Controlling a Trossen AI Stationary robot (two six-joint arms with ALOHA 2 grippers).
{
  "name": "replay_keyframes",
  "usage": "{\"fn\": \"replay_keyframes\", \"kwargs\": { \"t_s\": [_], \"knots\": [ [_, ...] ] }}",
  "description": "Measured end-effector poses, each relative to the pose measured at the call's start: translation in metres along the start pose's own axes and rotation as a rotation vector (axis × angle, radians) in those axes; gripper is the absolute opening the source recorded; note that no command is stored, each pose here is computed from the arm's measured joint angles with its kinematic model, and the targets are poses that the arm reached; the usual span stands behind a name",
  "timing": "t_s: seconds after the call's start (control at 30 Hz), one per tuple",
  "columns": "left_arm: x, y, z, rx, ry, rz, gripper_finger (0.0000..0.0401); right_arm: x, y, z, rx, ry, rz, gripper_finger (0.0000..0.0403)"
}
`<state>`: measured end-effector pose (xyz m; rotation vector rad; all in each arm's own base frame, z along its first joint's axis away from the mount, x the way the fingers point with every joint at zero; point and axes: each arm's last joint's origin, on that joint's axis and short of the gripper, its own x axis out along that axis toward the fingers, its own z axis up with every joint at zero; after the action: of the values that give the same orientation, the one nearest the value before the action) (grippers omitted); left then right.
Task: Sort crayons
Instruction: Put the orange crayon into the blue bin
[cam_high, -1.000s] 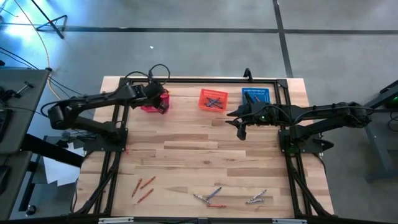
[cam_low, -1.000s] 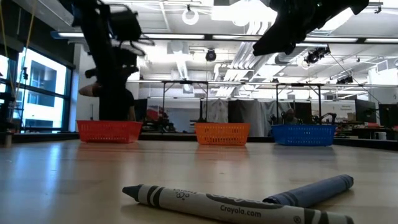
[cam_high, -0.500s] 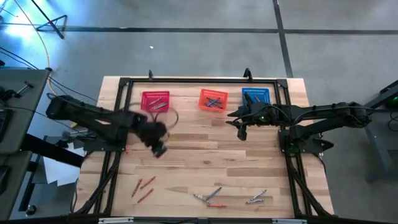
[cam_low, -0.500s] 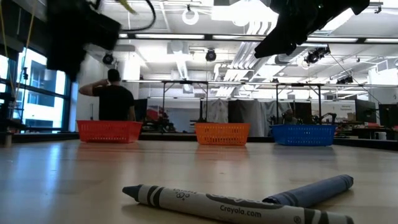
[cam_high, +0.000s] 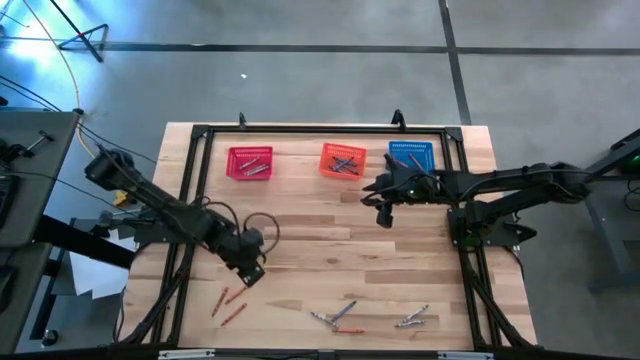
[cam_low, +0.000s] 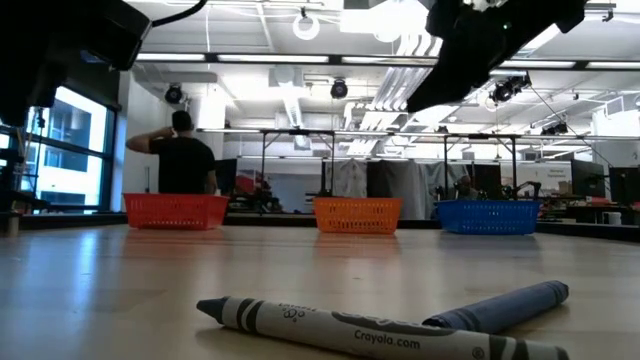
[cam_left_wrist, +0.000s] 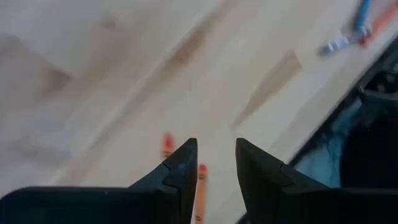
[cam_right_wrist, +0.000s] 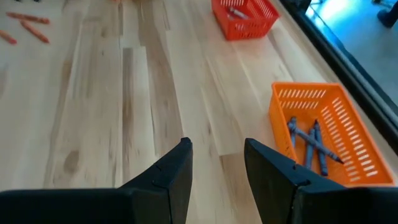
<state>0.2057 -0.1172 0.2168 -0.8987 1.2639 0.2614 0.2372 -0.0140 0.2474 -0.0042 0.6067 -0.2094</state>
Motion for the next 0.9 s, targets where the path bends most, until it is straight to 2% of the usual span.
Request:
{"fn": "replay_keyframes", "kwargs": {
  "t_s": [0.2, 0.33, 0.47, 0.57, 0.9],
  "knots": [
    [0.027, -0.024, -0.007, 0.113, 0.128, -0.154, 0.0099, 0.014, 0.002, -0.001, 0.009, 0.000, 0.000, 0.0139],
    [0.041, -0.028, -0.008, 0.192, 0.125, -0.160, 0.0099, 0.017, 0.004, 0.003, 0.082, -0.041, 0.034, 0.0139],
    [0.056, -0.027, -0.005, 0.215, 0.083, -0.110, 0.0099, 0.017, 0.007, 0.004, 0.138, -0.039, 0.086, 0.0139],
    [0.069, -0.026, -0.003, 0.220, 0.057, -0.076, 0.0099, 0.016, 0.013, 0.003, 0.137, -0.034, 0.109, 0.0139],
    [0.104, -0.044, 0.014, 0.429, -0.190, -0.191, 0.0099, 0.013, 0.028, 0.004, 0.105, -0.051, 0.164, 0.0139]
  ]
}}
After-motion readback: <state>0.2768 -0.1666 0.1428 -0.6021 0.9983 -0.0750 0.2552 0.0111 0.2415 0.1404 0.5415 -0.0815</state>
